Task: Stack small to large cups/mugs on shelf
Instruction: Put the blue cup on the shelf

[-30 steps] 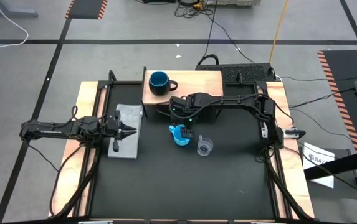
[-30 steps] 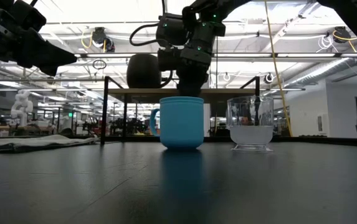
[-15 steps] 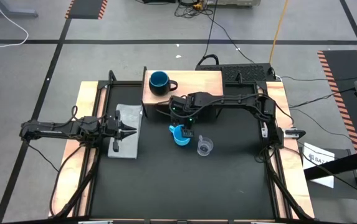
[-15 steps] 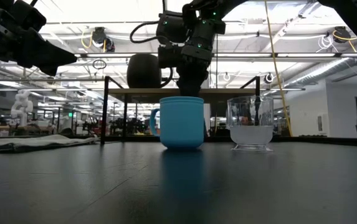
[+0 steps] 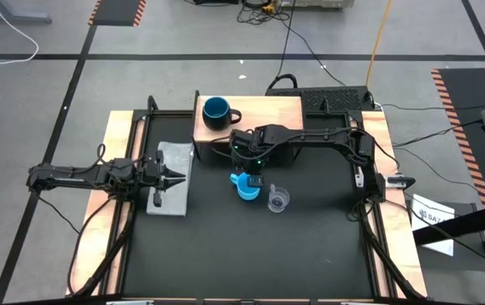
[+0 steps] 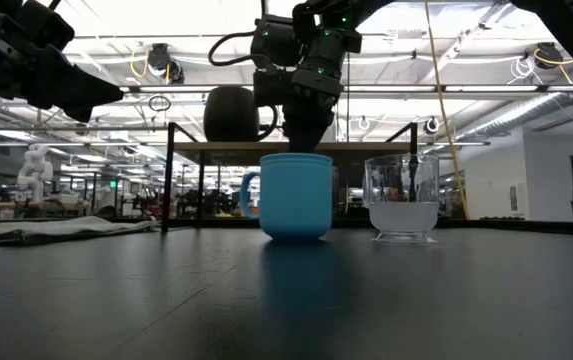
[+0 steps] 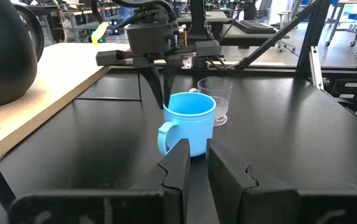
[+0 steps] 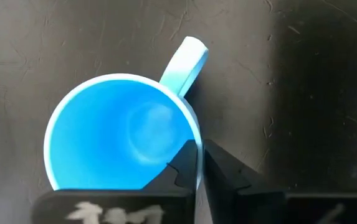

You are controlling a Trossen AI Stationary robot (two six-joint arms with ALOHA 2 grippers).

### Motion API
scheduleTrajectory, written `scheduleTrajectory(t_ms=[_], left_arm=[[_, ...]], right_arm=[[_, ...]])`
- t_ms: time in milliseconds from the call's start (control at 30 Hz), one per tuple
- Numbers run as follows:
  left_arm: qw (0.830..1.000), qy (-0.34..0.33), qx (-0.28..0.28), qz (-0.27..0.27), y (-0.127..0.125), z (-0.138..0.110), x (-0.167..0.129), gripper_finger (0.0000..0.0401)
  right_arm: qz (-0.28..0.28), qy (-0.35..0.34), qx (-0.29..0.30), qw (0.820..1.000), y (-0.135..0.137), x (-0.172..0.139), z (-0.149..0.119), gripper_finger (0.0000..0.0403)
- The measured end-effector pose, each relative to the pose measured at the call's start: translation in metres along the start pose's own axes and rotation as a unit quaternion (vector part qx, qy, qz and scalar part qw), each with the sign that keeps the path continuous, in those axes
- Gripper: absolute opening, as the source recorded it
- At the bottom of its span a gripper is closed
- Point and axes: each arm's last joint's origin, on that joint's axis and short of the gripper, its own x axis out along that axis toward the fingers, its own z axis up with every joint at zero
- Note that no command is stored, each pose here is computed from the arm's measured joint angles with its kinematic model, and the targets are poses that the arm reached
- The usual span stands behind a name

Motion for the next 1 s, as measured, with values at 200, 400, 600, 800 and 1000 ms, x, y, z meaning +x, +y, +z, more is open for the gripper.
scheduleTrajectory(t_ms=[200, 400, 600, 800, 1000], left_arm=[[1.0, 0.0, 0.0, 0.0, 0.0, 0.0, 0.0, 0.0056], [1.0, 0.0, -0.002, 0.0, 0.0, 0.0, 0.0, 0.0056], [1.0, 0.0, -0.002, 0.0, 0.0, 0.0, 0.0, 0.0056], [1.0, 0.0, -0.003, 0.0, 0.0, 0.0, 0.0, 0.0056], [1.0, 0.0, -0.004, 0.0, 0.0, 0.0, 0.0, 0.0056]], right_arm=[[0.0, 0.0, 0.002, 1.0, 0.0, 0.0, 0.0, 0.0004], [0.0, 0.001, 0.001, 1.0, 0.0, 0.0, 0.0, 0.0003], [0.0, 0.002, 0.001, 1.0, 0.0, 0.0, 0.0, 0.0002], [0.0, 0.004, 0.001, 1.0, 0.0, 0.0, -0.001, 0.0001], [0.006, 0.034, 0.01, 0.999, 0.003, -0.012, -0.002, 0.0001]])
